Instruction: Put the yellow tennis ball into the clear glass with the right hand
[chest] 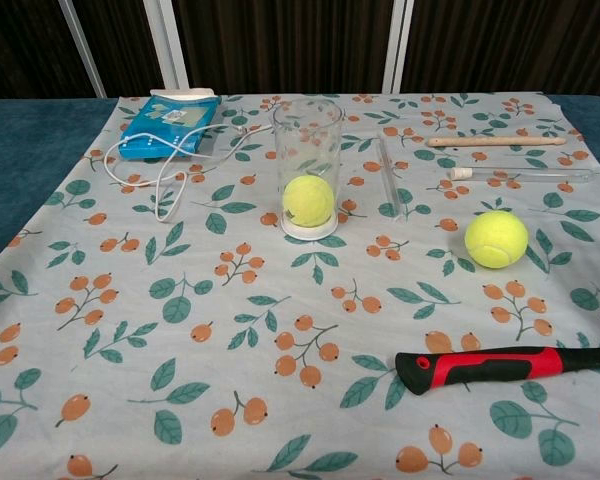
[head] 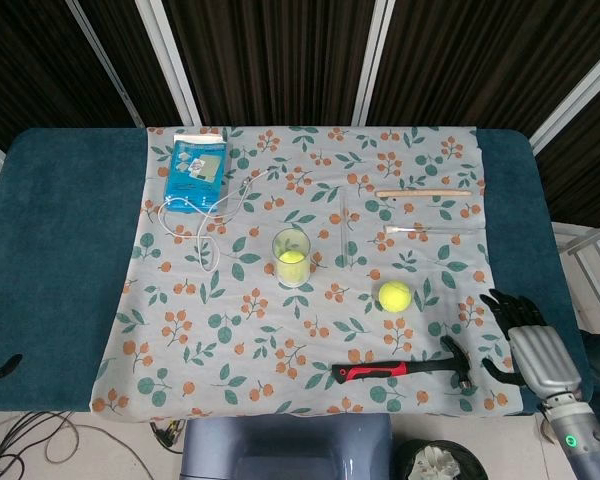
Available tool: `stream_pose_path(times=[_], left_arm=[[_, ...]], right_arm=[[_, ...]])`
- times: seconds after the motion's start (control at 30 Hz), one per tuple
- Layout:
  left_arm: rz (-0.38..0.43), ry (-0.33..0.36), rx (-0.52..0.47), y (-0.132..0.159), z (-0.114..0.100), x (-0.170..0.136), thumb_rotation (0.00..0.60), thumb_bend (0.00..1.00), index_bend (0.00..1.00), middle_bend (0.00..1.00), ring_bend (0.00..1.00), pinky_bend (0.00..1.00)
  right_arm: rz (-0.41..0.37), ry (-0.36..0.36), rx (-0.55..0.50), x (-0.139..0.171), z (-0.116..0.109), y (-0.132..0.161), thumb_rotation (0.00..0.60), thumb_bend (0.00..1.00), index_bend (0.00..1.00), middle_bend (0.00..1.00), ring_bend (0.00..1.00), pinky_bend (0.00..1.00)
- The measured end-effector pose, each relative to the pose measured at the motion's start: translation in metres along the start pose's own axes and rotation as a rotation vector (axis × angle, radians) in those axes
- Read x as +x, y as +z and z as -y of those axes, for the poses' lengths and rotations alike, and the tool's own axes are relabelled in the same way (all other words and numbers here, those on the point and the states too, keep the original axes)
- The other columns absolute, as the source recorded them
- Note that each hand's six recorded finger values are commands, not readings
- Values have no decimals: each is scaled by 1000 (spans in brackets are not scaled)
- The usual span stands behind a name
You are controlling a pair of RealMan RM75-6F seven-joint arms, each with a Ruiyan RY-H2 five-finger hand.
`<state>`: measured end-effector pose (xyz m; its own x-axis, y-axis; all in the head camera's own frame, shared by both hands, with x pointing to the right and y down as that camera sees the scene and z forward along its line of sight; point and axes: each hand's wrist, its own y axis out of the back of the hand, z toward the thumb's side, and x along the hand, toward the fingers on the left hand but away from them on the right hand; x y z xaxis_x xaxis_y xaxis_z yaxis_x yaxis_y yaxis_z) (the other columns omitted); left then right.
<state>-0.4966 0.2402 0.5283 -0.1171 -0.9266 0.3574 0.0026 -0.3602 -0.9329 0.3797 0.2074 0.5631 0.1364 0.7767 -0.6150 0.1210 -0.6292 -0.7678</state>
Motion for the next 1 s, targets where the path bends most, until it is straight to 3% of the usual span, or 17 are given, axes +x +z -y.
stream_pose_path(times=[0.3, 0.67, 0.9, 1.0], left_arm=[[-2, -8, 8, 1, 3, 1, 600, 23, 84, 0, 0, 0], [-5, -15, 13, 1, 5, 3, 600, 22, 84, 0, 0, 0], [-7, -21, 15, 1, 7, 5, 600, 22, 84, 0, 0, 0], [-10, -22, 15, 1, 8, 5, 600, 23, 84, 0, 0, 0]], right_arm=[[-74, 108, -22, -58, 4, 35, 600, 320, 8, 3, 28, 0], [-59, 208, -20, -98, 36, 55, 600, 294, 8, 3, 27, 0], [-45, 203, -36, -123, 52, 65, 600, 293, 20, 23, 90, 12], [-35, 193, -36, -131, 56, 66, 600, 293, 57, 70, 144, 100]])
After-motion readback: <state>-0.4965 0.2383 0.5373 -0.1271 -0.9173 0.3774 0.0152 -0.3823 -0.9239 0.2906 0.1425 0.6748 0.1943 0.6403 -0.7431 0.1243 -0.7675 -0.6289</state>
